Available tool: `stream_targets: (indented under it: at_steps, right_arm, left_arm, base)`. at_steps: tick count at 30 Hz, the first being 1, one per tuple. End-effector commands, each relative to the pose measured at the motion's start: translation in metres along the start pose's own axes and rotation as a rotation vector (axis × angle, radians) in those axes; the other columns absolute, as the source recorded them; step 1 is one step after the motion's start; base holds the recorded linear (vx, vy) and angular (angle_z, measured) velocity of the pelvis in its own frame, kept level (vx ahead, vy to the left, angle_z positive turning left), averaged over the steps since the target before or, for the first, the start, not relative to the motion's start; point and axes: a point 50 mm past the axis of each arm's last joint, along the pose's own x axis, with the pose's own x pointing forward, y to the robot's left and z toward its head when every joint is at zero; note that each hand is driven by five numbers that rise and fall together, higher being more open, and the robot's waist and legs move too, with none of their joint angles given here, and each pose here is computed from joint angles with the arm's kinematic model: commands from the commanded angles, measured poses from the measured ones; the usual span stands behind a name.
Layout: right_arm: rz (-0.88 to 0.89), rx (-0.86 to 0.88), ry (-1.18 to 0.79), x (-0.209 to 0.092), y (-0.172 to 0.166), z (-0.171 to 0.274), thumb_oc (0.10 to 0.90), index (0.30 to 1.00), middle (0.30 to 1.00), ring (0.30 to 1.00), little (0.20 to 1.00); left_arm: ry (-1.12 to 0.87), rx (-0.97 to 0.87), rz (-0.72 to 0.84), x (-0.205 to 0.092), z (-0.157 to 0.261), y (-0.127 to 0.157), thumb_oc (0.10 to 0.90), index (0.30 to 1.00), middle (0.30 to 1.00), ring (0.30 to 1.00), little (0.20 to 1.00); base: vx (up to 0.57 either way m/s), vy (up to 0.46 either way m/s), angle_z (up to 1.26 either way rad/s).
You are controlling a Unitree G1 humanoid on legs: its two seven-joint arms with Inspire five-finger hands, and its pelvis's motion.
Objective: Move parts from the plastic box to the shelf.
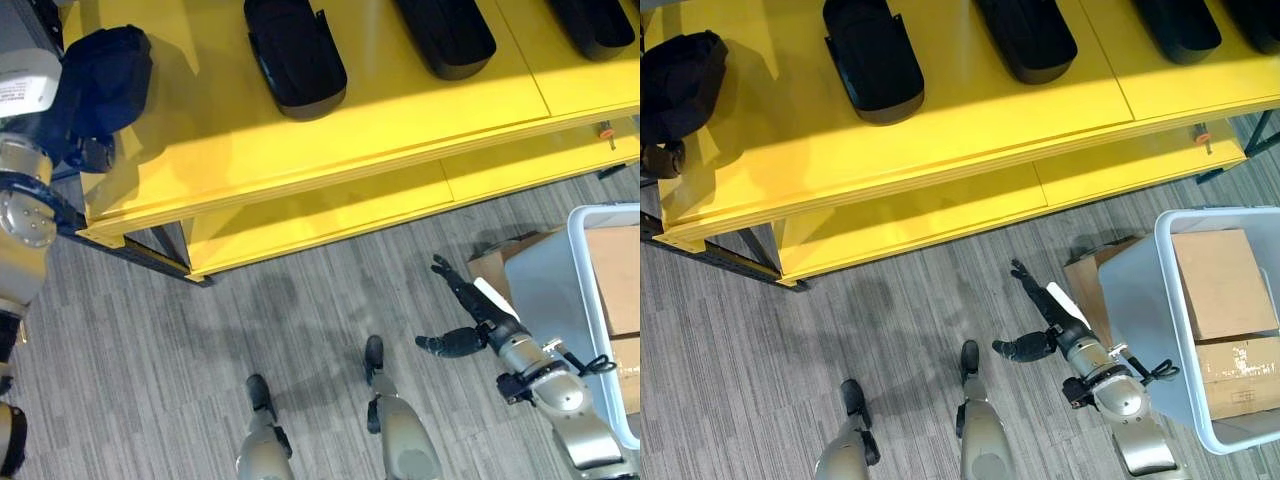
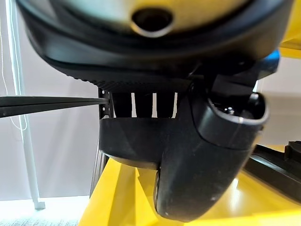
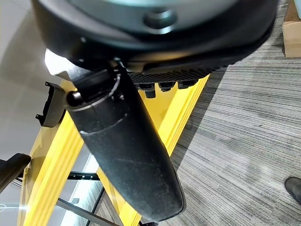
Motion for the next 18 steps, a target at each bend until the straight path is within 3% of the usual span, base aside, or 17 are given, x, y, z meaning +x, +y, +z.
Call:
stream_targets:
  at_steps: [1, 12, 18]
  right_arm:
    - [-0.057, -0.052, -0.119, -0.014, -0.018, 0.021, 0.9, 1.0, 1.0, 1.0, 1.0]
    - [-0.057, -0.065, -0.13, -0.015, -0.018, 0.023, 0.9, 1.0, 1.0, 1.0, 1.0]
    - [-0.061, -0.076, -0.14, -0.014, -0.019, 0.026, 0.9, 1.0, 1.0, 1.0, 1.0]
  left_arm:
    - [0.045, -0.011, 0.3, 0.007, -0.014, 0.072, 0.4, 0.3, 0.3, 0.3, 0.3]
    - [0.08, -0.081, 0.296, 0.008, -0.014, 0.04, 0.4, 0.3, 0.3, 0.3, 0.3]
    - [0.155, -0.108, 0.165, 0.013, -0.02, 0.0, 0.4, 0.3, 0.3, 0.3, 0.3]
  base:
    - [0.0, 0.0, 0.0]
    - [0.0, 0.0, 0.0]
    - [0.0, 0.0, 0.0]
